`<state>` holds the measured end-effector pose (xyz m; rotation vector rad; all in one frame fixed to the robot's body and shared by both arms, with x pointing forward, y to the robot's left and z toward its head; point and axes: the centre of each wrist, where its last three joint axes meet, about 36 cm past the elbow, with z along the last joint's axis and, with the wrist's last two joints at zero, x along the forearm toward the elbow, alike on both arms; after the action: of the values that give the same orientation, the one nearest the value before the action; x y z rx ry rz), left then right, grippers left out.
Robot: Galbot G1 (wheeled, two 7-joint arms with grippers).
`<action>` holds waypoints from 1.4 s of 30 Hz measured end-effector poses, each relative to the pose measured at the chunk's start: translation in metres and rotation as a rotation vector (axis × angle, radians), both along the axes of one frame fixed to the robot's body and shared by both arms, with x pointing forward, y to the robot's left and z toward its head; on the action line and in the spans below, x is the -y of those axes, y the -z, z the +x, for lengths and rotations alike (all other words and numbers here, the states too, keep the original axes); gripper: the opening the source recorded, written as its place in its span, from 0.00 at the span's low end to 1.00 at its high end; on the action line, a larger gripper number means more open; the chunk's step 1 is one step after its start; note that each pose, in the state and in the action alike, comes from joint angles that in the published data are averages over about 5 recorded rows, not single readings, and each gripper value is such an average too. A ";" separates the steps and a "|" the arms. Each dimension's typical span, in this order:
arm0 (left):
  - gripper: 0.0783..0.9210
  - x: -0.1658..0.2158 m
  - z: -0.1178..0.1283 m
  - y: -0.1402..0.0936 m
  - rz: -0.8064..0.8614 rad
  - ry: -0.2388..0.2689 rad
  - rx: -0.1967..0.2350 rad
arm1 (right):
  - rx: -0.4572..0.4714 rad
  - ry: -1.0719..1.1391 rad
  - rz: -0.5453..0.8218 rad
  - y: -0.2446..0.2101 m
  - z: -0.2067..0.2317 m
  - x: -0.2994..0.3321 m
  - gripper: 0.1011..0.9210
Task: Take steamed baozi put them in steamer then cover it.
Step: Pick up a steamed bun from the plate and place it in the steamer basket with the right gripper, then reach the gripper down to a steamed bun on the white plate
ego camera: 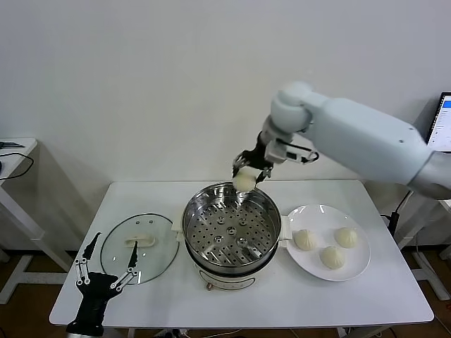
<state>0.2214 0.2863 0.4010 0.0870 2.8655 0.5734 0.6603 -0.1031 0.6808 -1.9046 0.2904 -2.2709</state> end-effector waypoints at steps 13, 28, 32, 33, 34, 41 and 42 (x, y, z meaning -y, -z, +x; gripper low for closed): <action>0.88 -0.001 -0.001 -0.003 0.000 -0.008 0.008 | -0.011 -0.081 -0.067 0.056 -0.003 -0.039 0.72; 0.88 -0.002 0.000 -0.003 0.000 -0.016 0.014 | -0.023 -0.079 -0.064 0.073 -0.004 -0.045 0.86; 0.88 -0.002 0.000 -0.003 -0.002 -0.017 0.015 | -0.021 -0.031 -0.031 0.051 -0.008 -0.035 0.88; 0.88 -0.002 0.000 -0.003 -0.002 -0.017 0.016 | -0.021 -0.009 -0.020 0.042 -0.009 -0.029 0.88; 0.88 -0.002 0.000 -0.003 -0.002 -0.017 0.016 | -0.022 0.019 -0.010 0.033 -0.009 -0.023 0.88; 0.88 0.000 0.003 -0.003 -0.005 -0.011 0.018 | -0.073 0.393 0.097 -0.032 0.003 0.061 0.88; 0.88 0.000 0.003 -0.004 -0.004 -0.010 0.019 | -0.088 0.460 0.115 -0.037 0.006 0.078 0.88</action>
<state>0.2243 0.2867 0.4045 0.0662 2.8504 0.5667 0.6662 -0.1806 0.7176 -2.0458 0.9362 -2.3666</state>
